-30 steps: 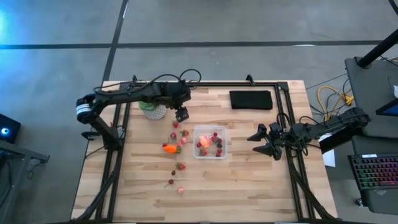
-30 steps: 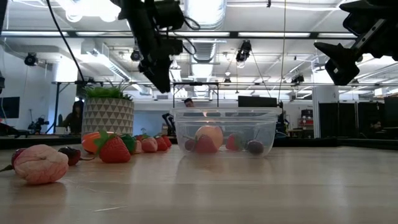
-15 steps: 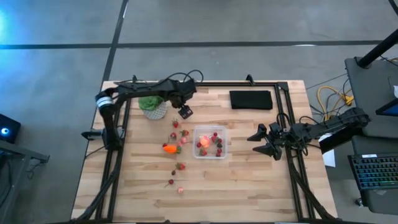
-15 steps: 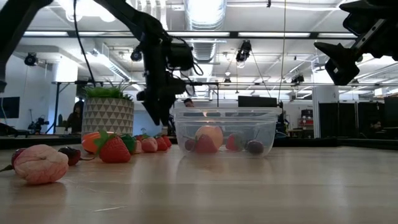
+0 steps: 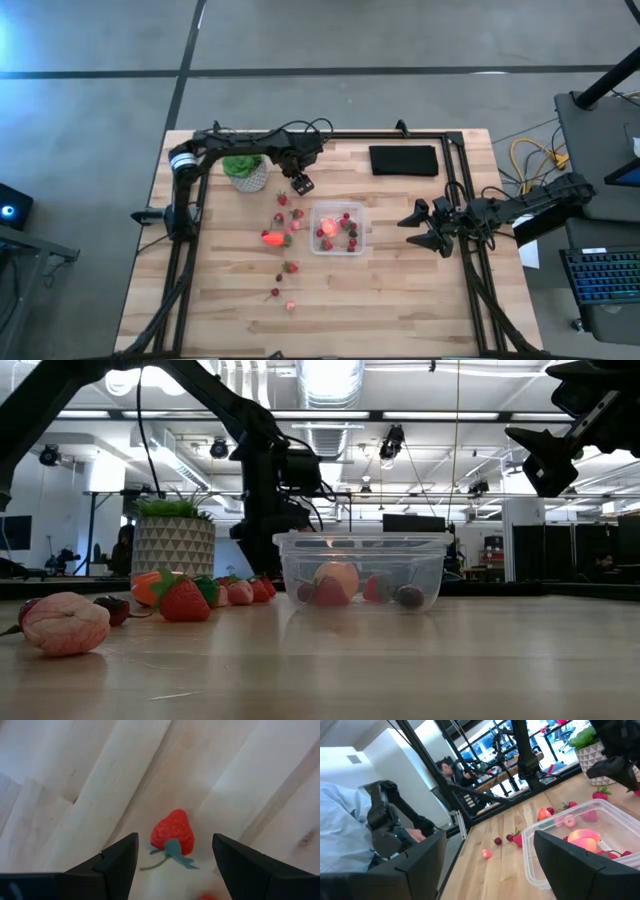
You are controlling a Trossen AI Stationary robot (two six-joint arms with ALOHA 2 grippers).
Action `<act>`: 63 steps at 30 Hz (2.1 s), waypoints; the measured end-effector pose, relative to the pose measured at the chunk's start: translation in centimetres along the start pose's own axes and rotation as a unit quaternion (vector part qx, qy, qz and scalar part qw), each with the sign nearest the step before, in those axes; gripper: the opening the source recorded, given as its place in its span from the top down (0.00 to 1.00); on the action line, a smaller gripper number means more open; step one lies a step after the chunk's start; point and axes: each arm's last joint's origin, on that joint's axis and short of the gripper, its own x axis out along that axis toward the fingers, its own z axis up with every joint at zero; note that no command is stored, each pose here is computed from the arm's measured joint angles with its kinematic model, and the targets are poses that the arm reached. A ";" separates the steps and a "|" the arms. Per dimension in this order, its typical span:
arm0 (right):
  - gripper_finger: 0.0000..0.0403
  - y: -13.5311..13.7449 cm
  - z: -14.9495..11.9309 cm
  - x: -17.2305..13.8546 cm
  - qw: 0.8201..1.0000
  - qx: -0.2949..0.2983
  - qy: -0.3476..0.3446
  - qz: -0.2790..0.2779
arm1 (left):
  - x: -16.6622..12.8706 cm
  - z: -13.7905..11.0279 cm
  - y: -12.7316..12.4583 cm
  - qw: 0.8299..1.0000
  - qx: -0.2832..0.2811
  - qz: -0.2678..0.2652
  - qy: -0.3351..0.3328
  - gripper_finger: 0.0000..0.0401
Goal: Pick and placing Produce into tupperware
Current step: Put the strawberry into the transparent container
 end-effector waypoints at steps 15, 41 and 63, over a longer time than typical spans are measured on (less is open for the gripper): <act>0.28 0.0 0.0 0.0 1.000 0.000 0.000 0.000 | 1.1 0.1 0.0 0.999 0.040 0.008 0.011 0.41; 0.26 0.0 0.0 0.0 1.000 0.000 0.000 0.000 | 2.2 -0.8 0.1 0.999 0.038 0.012 0.024 0.65; 0.27 0.0 0.0 0.0 1.000 0.000 0.000 0.000 | 1.9 -1.7 0.1 0.997 0.040 0.009 0.063 0.75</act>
